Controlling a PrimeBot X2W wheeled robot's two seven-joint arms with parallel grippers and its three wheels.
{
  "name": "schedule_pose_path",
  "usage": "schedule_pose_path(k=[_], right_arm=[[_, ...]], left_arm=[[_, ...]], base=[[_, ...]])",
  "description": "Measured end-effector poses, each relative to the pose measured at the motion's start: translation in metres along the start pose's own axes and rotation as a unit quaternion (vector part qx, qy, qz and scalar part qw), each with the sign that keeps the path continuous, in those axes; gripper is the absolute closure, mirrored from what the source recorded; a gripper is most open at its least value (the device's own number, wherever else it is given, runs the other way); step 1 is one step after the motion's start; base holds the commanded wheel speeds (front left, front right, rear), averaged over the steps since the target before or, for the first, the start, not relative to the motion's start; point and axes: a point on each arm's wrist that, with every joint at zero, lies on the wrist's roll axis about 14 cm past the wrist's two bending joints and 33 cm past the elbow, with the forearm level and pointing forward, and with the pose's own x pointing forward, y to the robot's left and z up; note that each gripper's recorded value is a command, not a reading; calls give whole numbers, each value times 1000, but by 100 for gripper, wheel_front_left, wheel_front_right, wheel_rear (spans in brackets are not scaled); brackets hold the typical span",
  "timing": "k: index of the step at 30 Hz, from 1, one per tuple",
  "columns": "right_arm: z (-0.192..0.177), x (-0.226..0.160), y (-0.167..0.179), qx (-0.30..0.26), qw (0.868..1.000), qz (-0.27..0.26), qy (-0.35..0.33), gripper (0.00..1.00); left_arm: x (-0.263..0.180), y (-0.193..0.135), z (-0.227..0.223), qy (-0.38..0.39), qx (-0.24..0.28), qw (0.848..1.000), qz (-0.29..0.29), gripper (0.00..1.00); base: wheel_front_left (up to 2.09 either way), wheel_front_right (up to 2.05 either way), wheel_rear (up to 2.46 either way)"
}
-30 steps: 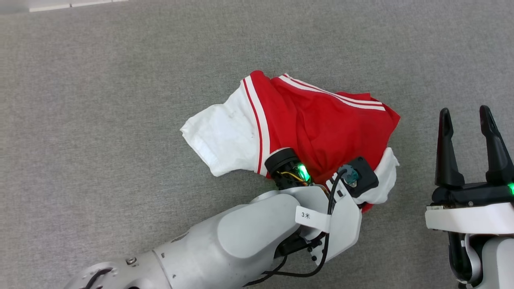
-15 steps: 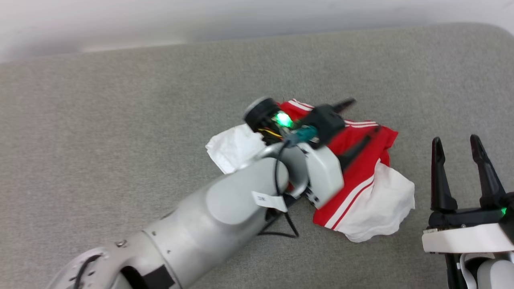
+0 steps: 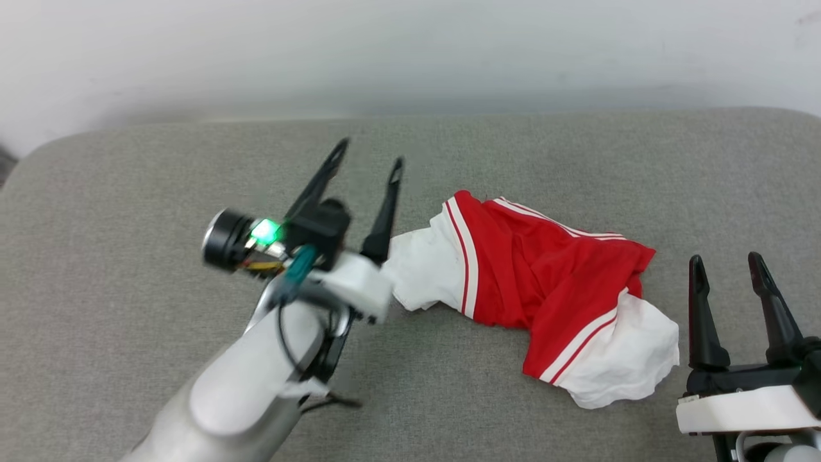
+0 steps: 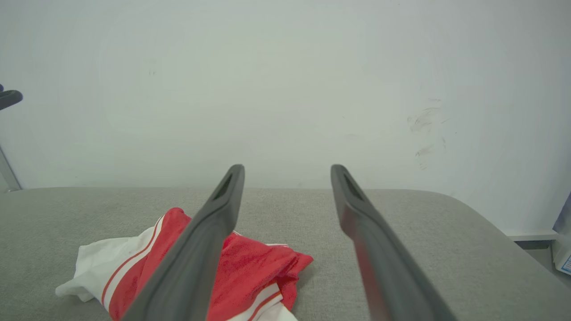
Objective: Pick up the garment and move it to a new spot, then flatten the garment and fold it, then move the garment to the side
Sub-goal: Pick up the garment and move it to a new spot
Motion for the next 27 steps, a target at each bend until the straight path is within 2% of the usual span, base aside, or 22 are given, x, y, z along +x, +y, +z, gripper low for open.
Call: schedule_pose_path(k=[4,6,14,27], right_arm=[[0,-3,3,2,1000,4,1,0],[1,-6,6,4,1000,8,2,0],[-1,-14,10,9,1000,13,8,0],[-9,-27,20,30,999,25,25,0]], left_arm=[[-23,23,-3,2,2,999,47,0],[-47,42,-9,10,0,996,90,0],[-99,70,-25,38,-2,986,162,0],[-149,75,-41,64,-25,976,205,0]], base=[[0,0,0],[0,0,0],[0,0,0],[0,0,0]])
